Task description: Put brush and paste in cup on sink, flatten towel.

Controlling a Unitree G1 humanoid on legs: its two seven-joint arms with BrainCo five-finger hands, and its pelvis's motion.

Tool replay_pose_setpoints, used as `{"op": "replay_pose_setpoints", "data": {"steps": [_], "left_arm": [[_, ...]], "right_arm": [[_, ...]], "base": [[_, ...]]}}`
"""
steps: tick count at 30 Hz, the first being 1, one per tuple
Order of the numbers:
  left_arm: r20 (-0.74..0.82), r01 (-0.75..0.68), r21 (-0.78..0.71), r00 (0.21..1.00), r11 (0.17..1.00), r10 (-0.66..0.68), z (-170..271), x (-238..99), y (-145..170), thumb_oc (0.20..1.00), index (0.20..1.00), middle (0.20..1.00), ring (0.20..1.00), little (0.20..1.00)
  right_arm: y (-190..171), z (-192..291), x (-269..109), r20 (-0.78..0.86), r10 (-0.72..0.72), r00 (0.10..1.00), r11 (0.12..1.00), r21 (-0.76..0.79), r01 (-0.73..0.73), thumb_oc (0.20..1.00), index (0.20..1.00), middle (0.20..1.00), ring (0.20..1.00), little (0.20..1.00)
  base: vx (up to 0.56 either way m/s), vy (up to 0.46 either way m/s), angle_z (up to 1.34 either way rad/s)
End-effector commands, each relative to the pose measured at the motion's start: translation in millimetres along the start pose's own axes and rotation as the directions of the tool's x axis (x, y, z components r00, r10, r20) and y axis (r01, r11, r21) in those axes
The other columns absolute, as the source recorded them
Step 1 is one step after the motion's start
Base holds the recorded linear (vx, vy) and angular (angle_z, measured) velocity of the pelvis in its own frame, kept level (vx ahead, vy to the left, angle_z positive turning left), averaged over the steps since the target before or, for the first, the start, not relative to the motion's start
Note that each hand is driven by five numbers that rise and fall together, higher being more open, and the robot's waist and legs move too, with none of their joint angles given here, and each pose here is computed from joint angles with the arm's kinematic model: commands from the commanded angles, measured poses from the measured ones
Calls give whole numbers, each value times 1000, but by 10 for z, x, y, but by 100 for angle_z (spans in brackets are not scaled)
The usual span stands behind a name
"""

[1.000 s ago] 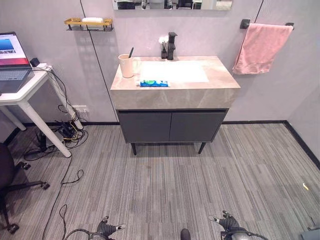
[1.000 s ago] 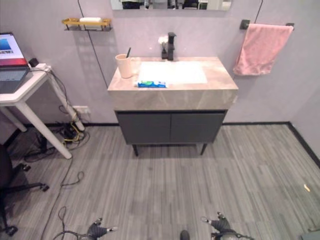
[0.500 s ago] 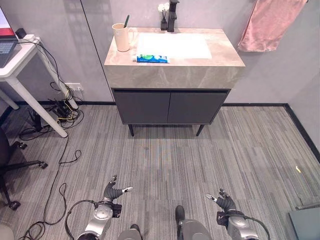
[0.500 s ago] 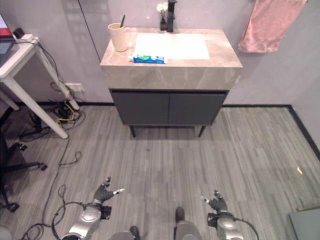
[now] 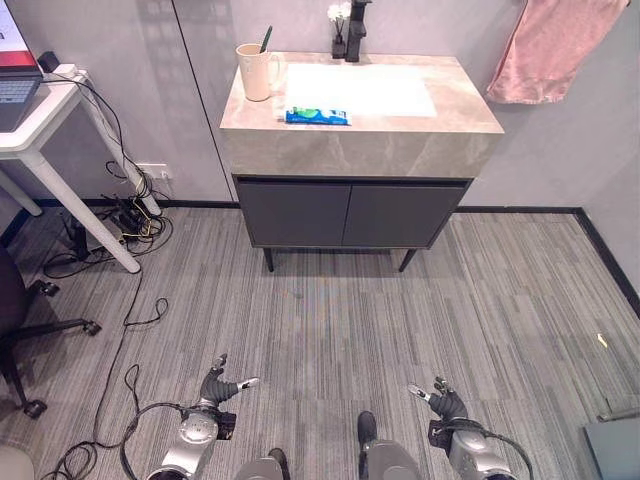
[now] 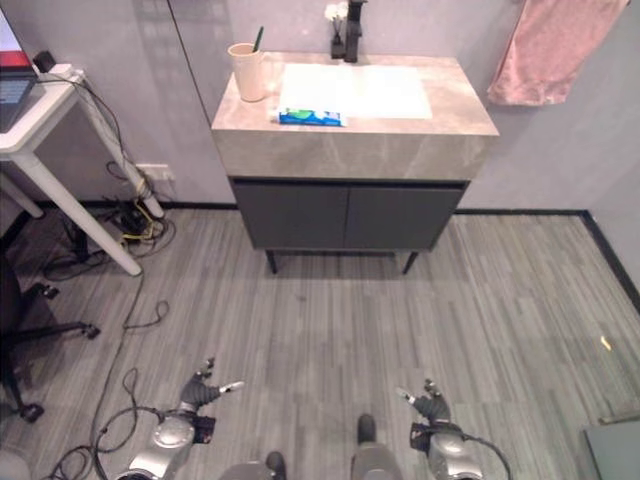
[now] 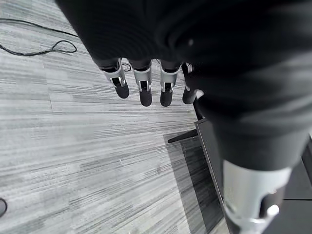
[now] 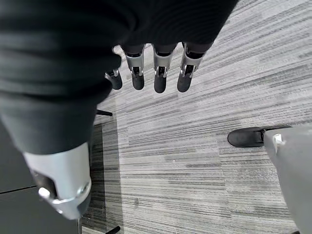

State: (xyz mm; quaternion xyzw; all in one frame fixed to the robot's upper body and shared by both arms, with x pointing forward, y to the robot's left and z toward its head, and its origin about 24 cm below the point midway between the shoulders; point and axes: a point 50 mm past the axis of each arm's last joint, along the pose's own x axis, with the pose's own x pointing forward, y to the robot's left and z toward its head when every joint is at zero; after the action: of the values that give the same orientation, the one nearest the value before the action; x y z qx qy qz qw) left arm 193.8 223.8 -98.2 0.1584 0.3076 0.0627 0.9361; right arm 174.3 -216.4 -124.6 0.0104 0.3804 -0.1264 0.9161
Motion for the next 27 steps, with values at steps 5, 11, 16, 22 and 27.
{"op": "replay_pose_setpoints", "data": {"steps": [5, 11, 16, 22, 27], "left_arm": [[136, 5, 66, 991, 998, -14, 298, 47, 50, 1000, 1000, 1000, 1000, 1000], [165, 23, 151, 985, 988, -48, 344, 21, 83, 1000, 1000, 1000, 1000, 1000], [172, 8, 141, 985, 990, -33, 387, 62, 60, 1000, 1000, 1000, 1000, 1000], [170, -4, 117, 985, 993, -16, 417, 96, -16, 1000, 1000, 1000, 1000, 1000], [134, 16, 96, 991, 995, -29, 318, 59, -96, 1000, 1000, 1000, 1000, 1000]], "right_arm": [[25, 239, 46, 91, -16, 996, 996, 85, 8, 1000, 1000, 1000, 1000, 1000], [27, 236, -21, 131, -3, 991, 997, 77, -7, 1000, 1000, 1000, 1000, 1000], [25, 311, -17, 160, -7, 987, 998, 65, -3, 1000, 1000, 1000, 1000, 1000], [59, 502, 10, 219, 5, 976, 1000, -5, -4, 1000, 1000, 1000, 1000, 1000], [44, 528, 6, 228, 20, 974, 998, -58, -7, 1000, 1000, 1000, 1000, 1000]], "base": [[7, 144, -11], [10, 168, -11], [107, 30, 5], [162, -53, 29], [250, -122, 20]]}}
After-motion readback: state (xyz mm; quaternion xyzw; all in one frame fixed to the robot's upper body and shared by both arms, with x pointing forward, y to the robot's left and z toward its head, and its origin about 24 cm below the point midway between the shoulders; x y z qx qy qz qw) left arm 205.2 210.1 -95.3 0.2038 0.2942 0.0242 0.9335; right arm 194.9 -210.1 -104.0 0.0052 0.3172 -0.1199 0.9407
